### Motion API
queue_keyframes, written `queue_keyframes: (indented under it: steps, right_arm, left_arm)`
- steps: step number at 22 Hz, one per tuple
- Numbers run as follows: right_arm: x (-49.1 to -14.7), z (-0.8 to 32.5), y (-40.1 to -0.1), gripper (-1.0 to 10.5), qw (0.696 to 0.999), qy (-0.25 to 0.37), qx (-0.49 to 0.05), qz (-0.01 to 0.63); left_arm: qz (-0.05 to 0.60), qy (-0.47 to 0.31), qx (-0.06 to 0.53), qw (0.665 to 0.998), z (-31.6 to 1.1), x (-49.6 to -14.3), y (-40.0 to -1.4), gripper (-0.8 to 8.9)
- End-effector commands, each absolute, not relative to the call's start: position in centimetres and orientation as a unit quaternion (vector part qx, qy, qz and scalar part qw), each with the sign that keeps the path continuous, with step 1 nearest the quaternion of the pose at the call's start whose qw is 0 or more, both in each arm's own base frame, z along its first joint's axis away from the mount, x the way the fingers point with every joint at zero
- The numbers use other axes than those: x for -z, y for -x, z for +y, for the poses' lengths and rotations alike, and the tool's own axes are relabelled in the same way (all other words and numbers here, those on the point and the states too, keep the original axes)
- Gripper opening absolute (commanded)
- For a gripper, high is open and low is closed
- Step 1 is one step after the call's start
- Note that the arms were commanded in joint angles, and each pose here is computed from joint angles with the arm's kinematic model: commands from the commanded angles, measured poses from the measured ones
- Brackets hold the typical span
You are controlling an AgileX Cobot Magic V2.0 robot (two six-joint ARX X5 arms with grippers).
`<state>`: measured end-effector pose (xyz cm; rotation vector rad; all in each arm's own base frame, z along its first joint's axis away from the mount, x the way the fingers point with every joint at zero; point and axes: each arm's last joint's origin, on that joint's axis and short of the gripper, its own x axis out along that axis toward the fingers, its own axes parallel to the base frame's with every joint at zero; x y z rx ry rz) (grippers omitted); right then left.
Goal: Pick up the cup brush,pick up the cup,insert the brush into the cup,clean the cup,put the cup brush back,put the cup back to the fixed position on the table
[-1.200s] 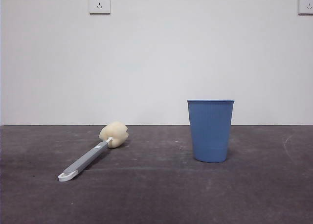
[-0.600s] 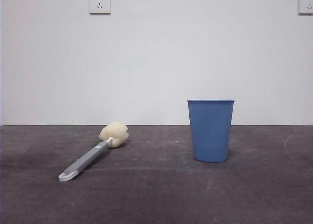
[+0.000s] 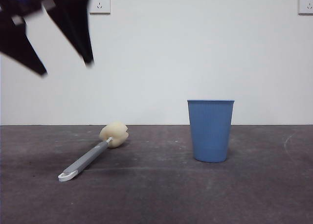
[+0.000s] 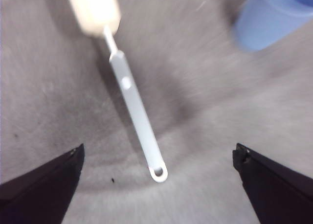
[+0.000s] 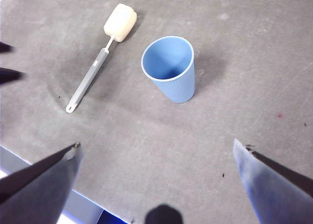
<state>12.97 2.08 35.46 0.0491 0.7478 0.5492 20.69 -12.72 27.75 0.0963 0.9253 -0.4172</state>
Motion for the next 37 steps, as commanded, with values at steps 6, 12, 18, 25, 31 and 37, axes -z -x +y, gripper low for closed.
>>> queue_keyframes:
  steps: [6, 12, 18, 25, 31, 37]
  right_arm:
    - [-35.6, 2.1, -13.0, 5.6, 0.895, -0.024, -0.266, 0.356]
    - [-35.6, 2.1, -13.1, 5.6, 0.897, -0.028, -0.264, 0.354]
    - [-35.6, 2.1, -13.1, 5.6, 0.897, -0.028, -0.264, 0.353]
    - [-35.7, 2.1, -13.1, 5.6, 0.898, -0.031, -0.263, 0.352]
    - [-35.7, 2.1, -13.1, 5.6, 0.898, -0.031, -0.263, 0.352]
    - [-35.7, 2.1, -13.1, 5.6, 0.898, -0.031, -0.263, 0.352]
  left_arm:
    - [0.527, -0.062, 0.138, 0.836, -15.6, -21.0, -24.5, 5.57]
    - [0.547, -0.081, 0.103, 0.827, -16.1, -18.4, -25.6, 5.57]
    - [0.536, -0.069, 0.089, 0.837, -16.4, -17.9, -26.1, 5.57]
    - [0.551, -0.067, 0.084, 0.827, -17.1, -16.6, -26.1, 5.56]
    - [0.556, -0.064, 0.086, 0.824, -17.2, -16.4, -26.1, 2.85]
    - [0.565, -0.044, 0.099, 0.818, -17.3, -16.4, -26.0, 1.15]
